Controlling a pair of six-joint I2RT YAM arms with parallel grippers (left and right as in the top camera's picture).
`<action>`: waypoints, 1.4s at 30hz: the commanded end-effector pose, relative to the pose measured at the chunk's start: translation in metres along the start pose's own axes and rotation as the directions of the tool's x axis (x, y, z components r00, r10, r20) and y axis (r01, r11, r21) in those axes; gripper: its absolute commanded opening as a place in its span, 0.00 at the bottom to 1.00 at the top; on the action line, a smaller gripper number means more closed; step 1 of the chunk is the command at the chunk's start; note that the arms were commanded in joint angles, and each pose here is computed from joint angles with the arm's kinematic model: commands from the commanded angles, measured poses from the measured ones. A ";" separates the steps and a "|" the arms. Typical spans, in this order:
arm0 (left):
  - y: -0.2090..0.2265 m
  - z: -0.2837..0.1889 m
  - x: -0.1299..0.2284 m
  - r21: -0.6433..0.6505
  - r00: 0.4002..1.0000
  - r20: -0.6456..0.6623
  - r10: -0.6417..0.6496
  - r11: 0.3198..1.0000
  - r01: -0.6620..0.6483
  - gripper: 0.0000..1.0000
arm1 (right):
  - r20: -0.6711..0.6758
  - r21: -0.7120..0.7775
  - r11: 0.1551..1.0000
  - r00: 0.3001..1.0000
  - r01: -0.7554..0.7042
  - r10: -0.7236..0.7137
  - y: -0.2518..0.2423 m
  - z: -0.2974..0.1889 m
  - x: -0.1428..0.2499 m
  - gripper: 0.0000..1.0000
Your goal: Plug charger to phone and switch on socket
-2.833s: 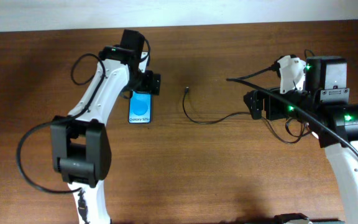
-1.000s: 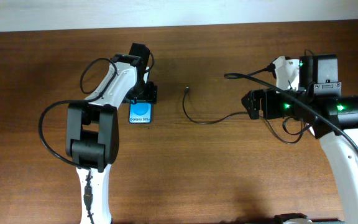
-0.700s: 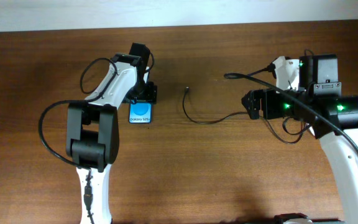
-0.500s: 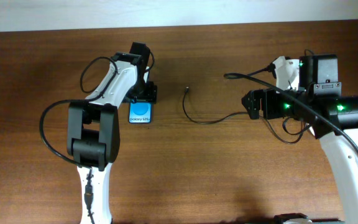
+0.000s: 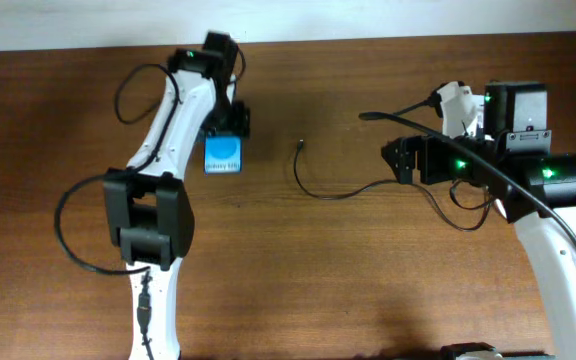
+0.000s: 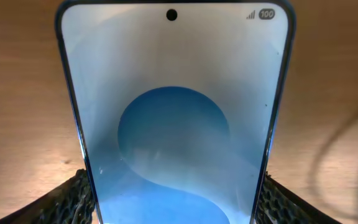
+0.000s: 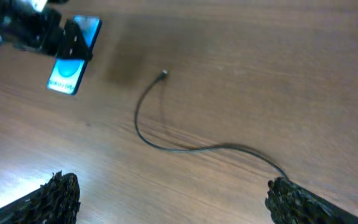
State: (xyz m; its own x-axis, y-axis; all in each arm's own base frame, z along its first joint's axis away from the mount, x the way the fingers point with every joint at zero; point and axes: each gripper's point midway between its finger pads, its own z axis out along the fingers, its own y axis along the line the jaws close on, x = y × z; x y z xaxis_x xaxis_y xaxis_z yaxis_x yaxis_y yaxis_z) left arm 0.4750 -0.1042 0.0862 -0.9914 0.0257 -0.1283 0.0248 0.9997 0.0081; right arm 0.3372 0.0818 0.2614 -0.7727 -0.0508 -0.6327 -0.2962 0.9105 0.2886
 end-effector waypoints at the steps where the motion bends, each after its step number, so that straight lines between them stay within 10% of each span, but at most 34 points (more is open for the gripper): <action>1: -0.005 -0.068 -0.030 0.080 0.985 0.148 -0.083 0.994 0.071 0.00 | 0.037 -0.060 0.997 0.998 -0.050 0.052 0.012 -0.003 -0.012 0.99; 15: -0.001 -0.096 -0.027 0.253 0.865 0.027 -0.501 0.840 0.479 0.00 | -0.028 -0.126 0.875 0.883 -0.468 0.468 -0.002 0.075 -0.038 0.82; 32: -0.002 -0.096 -0.028 0.256 0.865 0.029 -0.501 0.840 0.478 0.00 | -0.482 -0.062 0.860 0.770 -0.506 0.418 0.046 0.251 -0.021 0.64; 42: -0.001 -0.095 -0.021 0.242 0.867 0.005 -0.499 0.842 0.483 0.00 | -0.546 -0.077 0.940 0.803 -0.332 0.238 0.038 0.238 0.006 0.83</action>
State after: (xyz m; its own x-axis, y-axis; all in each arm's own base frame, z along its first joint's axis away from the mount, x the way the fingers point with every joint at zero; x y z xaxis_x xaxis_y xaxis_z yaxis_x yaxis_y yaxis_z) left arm 0.4865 -0.1049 0.1668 -0.8777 -0.4664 -0.1101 -0.4258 0.8644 -0.2674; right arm 0.4527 0.2149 0.0923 -0.9999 0.0095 0.0071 0.0119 0.8318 0.5550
